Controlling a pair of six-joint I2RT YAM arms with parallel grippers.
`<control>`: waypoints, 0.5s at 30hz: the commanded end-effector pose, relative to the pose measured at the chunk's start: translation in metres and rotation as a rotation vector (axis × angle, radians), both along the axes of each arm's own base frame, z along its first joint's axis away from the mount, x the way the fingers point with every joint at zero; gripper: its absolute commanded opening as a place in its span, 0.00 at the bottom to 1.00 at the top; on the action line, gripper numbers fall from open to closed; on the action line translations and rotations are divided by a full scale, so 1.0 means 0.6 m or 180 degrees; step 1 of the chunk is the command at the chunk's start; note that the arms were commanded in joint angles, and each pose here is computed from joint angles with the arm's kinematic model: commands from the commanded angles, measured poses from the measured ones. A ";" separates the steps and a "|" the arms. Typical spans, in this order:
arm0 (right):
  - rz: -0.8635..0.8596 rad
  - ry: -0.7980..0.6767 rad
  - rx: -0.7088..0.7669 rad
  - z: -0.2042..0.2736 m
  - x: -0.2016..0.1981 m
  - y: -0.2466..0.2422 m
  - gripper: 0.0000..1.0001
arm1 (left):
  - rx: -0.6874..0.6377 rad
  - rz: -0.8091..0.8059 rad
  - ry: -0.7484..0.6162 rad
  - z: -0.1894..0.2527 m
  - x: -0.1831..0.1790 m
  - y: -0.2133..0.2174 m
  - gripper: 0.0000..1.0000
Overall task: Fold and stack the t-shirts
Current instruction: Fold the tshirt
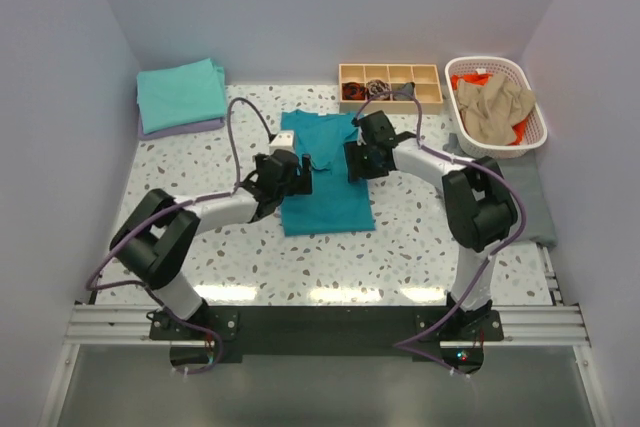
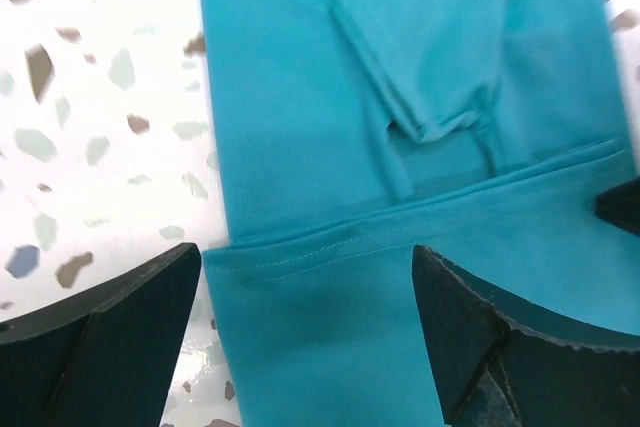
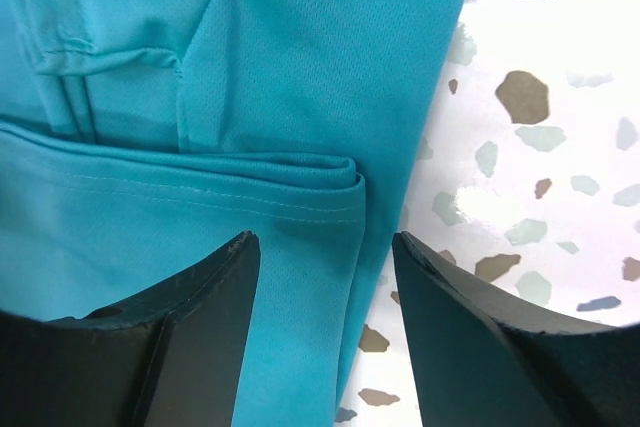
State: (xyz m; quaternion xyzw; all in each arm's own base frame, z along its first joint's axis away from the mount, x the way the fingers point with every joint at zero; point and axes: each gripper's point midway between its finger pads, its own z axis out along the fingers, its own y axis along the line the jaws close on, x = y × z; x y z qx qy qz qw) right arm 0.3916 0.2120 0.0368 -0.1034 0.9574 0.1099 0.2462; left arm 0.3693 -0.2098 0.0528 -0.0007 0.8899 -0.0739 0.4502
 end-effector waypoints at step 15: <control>0.0089 -0.0073 0.0381 0.024 0.016 0.022 0.52 | -0.0113 0.0200 -0.0500 0.113 -0.012 0.045 0.92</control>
